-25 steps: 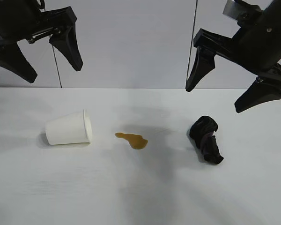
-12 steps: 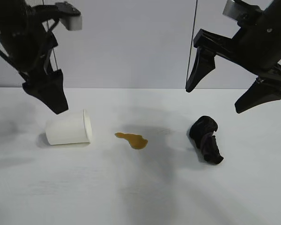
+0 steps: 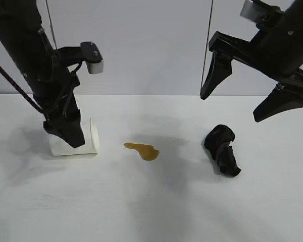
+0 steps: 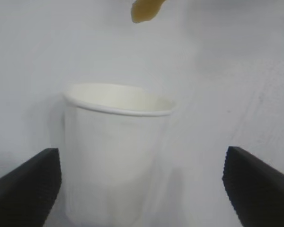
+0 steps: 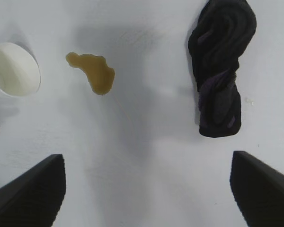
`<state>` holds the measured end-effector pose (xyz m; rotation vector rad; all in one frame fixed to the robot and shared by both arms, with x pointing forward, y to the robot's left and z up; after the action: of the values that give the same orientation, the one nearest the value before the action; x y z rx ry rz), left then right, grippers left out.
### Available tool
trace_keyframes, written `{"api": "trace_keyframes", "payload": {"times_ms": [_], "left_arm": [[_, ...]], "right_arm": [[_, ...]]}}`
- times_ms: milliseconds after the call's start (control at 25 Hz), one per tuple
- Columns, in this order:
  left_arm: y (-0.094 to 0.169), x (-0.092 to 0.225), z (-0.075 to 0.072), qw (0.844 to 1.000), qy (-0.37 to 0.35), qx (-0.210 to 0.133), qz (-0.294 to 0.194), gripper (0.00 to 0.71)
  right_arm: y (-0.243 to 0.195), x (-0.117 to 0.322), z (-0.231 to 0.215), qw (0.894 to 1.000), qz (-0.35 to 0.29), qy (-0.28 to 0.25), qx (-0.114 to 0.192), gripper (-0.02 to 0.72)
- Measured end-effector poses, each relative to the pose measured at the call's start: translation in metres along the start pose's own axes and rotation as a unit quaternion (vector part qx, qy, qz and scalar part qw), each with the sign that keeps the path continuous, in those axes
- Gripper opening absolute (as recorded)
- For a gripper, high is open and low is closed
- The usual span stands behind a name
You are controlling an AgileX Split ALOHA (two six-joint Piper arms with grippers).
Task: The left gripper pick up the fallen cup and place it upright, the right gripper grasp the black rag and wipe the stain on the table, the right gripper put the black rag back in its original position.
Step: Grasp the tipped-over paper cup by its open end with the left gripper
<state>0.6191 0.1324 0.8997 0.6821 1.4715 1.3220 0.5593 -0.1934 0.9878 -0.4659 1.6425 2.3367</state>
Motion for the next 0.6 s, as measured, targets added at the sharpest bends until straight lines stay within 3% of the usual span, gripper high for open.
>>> {"api": "trace_keyframes", "payload": {"times_ms": [240, 600], "left_arm": [[-0.03, 0.004, 0.001, 1.0, 0.0, 0.006, 0.002, 0.665], [-0.033, -0.003, 0.004, 0.999, 0.035, -0.002, -0.032, 0.663]], "right_arm": [[0.0, 0.0, 0.0, 1.0, -0.002, 0.0, 0.0, 0.652], [0.0, -0.001, 0.0, 1.0, -0.004, 0.0, 0.0, 0.652]]}}
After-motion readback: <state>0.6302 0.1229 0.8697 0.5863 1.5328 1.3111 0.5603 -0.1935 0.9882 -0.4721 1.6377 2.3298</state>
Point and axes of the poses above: a point on each arm's last joint axis where the gripper is mounted, y pointing back along that axis away from the gripper, z along the wrist's bending axis when the last joint is at zero, x = y × z, the point moved 3 cm from there along -y, pointing out along that axis toward the gripper, and after that the axes turned 7 degrees about y, right-handed, at the moved point
